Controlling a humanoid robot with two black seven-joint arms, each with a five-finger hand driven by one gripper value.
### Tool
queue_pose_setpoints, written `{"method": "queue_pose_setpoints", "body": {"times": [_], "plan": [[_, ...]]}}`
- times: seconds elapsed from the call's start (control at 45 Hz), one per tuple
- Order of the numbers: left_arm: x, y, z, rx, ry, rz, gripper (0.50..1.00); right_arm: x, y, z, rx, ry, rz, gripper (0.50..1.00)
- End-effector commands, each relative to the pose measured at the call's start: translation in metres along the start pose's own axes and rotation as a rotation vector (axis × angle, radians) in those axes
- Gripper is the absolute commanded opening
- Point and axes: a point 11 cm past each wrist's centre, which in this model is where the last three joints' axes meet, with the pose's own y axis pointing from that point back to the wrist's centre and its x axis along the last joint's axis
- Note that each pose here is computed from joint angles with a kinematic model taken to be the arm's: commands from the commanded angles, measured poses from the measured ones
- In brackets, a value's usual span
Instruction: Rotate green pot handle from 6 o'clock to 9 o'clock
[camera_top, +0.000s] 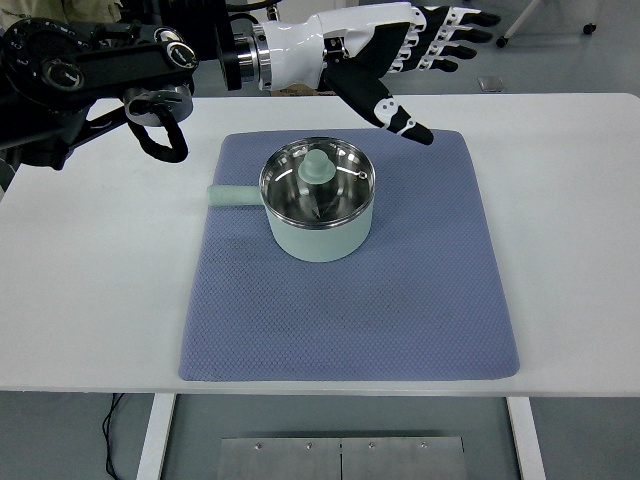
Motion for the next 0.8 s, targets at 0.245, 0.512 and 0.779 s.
{"method": "queue_pose_setpoints", "body": {"times": [0.245, 0.512, 0.779], "plan": [[0.048, 0.019, -0.024, -0.041, 0.216, 0.324, 1.0, 0.0, 0.0, 0.0, 0.0, 0.0, 0.001, 1.0], [0.08, 0.043, -0.051, -0.046, 0.307, 0.536, 1.0, 0.0, 0.0, 0.0, 0.0, 0.0, 0.0, 1.0], [0.098, 0.074, -0.095, -0.008, 0.381, 0.745, 1.0, 0.0, 0.0, 0.0, 0.0, 0.0, 0.0, 1.0]]}}
